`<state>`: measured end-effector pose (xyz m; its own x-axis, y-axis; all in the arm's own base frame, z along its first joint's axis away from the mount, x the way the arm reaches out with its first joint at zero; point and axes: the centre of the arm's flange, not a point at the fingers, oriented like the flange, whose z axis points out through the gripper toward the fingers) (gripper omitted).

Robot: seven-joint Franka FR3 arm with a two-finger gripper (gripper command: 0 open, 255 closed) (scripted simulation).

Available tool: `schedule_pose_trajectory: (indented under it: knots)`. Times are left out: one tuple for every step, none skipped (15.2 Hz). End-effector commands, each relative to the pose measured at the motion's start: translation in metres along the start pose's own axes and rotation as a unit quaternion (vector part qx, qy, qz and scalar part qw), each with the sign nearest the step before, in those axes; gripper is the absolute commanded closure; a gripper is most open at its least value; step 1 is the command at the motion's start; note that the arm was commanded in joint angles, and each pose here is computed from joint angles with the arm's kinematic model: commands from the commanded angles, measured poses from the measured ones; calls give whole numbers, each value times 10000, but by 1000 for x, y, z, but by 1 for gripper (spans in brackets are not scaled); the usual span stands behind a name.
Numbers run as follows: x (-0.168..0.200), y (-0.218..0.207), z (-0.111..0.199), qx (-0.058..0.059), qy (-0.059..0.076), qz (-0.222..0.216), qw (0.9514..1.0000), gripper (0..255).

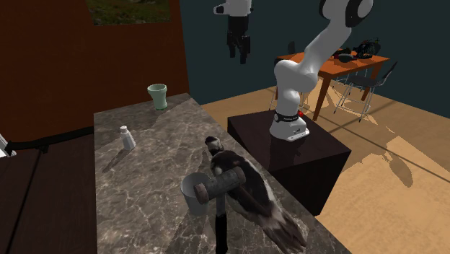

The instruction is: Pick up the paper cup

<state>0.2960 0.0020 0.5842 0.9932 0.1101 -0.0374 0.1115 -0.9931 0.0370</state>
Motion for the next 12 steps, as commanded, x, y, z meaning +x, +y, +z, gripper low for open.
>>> schedule_pose_trajectory:
  knots:
    - [0, 0, 0, 0, 0, 0, 10000, 0]
    - [7, -10, 5, -12, 8, -3, 10000, 0]
    - [15, -20, 10, -24, 16, -6, 10000, 0]
    - [22, -30, 15, -36, 24, -10, 10000, 0]
    - [29, -40, 20, -49, 32, -13, 10000, 0]
    - [36, -50, 26, -61, 40, -16, 10000, 0]
    - [44, -60, 31, -73, 48, -19, 10000, 0]
    - [51, -69, 36, -85, 57, -22, 9999, 0]
    - [58, -79, 41, -97, 65, -25, 9999, 0]
    - [65, -89, 46, -109, 73, -29, 9999, 0]
    - [73, -99, 52, -121, 81, -32, 9999, 0]
    - [80, -109, 57, -133, 89, -35, 9999, 0]
